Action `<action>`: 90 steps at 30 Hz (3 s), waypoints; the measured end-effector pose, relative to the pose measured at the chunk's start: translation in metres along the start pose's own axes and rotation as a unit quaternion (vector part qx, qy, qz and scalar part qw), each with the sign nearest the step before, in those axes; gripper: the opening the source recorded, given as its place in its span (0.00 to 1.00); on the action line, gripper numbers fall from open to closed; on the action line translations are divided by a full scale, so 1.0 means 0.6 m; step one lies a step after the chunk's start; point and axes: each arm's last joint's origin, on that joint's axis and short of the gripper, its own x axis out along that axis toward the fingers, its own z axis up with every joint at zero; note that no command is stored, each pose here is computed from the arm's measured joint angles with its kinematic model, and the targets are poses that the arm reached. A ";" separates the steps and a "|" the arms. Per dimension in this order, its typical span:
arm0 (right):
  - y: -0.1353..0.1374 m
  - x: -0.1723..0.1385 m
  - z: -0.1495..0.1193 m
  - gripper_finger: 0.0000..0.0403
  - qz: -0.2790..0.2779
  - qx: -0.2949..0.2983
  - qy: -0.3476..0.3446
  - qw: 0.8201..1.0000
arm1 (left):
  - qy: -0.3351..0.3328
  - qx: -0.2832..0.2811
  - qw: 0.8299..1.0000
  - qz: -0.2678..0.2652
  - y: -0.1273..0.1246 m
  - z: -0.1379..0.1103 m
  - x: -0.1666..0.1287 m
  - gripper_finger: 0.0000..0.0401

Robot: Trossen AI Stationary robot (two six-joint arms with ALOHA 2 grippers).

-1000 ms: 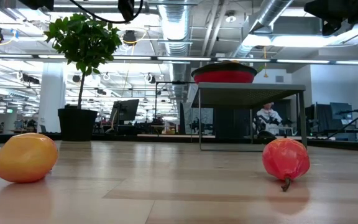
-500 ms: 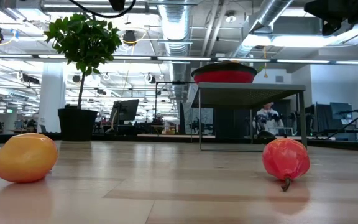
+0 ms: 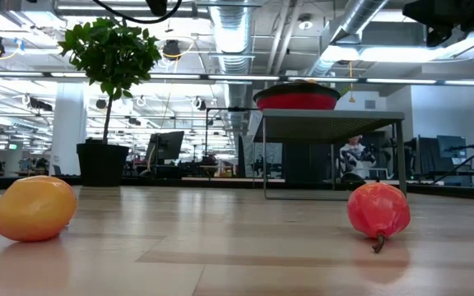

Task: Pick & Place Fruit
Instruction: Put the yellow pear into the red colander on the shelf

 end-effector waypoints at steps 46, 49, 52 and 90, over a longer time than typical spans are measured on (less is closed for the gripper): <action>0.001 -0.001 -0.018 0.00 0.002 -0.007 0.049 0.999 | 0.025 0.034 0.988 0.146 -0.169 -0.061 0.046 0.00; 0.001 -0.001 -0.018 0.00 0.002 -0.007 0.049 0.999 | 0.030 0.040 0.986 0.161 -0.186 -0.066 0.052 0.00; 0.001 -0.001 -0.018 0.00 0.002 -0.007 0.049 0.999 | 0.025 0.037 0.984 0.170 -0.204 -0.064 0.056 0.00; -0.001 -0.001 -0.019 0.00 -0.024 0.033 0.049 0.998 | 0.416 -0.188 0.875 0.161 -0.254 -0.189 0.070 0.00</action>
